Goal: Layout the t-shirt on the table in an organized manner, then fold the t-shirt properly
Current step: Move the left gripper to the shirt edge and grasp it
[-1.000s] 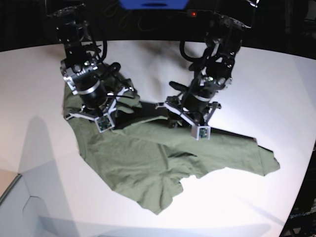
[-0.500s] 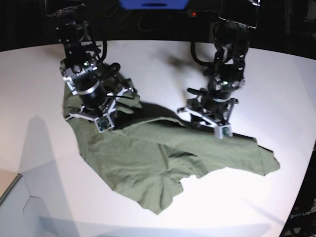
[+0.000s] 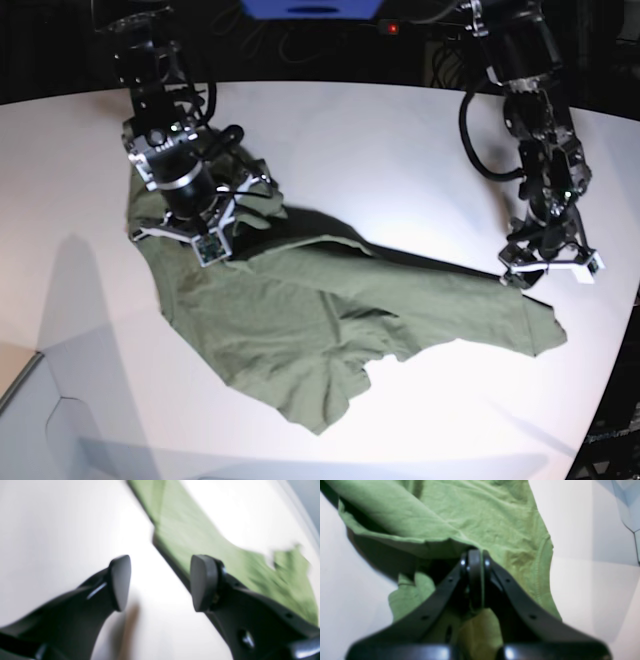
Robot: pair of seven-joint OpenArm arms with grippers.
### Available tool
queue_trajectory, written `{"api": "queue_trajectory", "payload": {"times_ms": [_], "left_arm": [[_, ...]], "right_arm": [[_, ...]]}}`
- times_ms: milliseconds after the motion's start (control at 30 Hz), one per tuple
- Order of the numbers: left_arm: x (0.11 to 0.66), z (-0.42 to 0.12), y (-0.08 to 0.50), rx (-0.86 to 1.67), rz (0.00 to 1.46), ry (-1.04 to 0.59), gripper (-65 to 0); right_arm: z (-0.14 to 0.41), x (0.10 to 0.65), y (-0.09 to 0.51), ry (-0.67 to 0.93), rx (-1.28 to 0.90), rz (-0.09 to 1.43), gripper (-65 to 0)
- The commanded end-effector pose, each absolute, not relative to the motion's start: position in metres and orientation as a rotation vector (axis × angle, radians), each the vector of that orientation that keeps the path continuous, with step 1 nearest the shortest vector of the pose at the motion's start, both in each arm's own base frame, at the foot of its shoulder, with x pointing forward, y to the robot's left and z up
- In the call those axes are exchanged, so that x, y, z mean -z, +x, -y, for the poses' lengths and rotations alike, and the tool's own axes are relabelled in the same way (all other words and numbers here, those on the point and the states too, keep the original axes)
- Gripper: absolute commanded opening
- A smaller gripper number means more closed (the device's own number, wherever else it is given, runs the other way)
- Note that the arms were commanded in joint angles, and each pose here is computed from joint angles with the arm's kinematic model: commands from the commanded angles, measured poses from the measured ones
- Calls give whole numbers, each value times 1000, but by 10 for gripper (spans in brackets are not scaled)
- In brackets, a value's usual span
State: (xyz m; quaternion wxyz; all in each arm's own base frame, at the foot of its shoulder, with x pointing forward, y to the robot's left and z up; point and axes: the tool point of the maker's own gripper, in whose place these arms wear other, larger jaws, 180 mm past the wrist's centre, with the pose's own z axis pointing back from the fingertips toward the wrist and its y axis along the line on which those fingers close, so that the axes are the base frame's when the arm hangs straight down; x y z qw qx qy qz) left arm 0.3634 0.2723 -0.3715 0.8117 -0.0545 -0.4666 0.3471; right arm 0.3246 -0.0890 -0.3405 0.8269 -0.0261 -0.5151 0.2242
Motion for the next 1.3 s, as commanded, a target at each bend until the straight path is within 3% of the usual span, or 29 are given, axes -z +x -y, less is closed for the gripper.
{"api": "queue_trajectory", "payload": {"times_ms": [0,333,633,767,1000,1167,1267], "left_arm": [[362,-273,375,-746,1025,-134,-282],[385,-308,406,-789,936,-100,-284],[398,-284,428,-603,980,-17,-290],[410,-283,425,-598,981,4,-382],[421,-287,419,-606,969,24,-426],[419,-288,421,-607,973,25,-623],[417,-288,424,-607,976,24,-648]], "right_arm": [[88,326,331,-55,-474,1148,-650],[94,328,330,-71,-489,1140,-650],[94,328,331,-72,-489,1140,-650],[94,327,332,-72,-489,1143,-650],[95,329,332,-73,-489,1137,-650],[95,334,332,-71,-486,1123,-650],[95,336,331,-69,-485,1121,-650]]}}
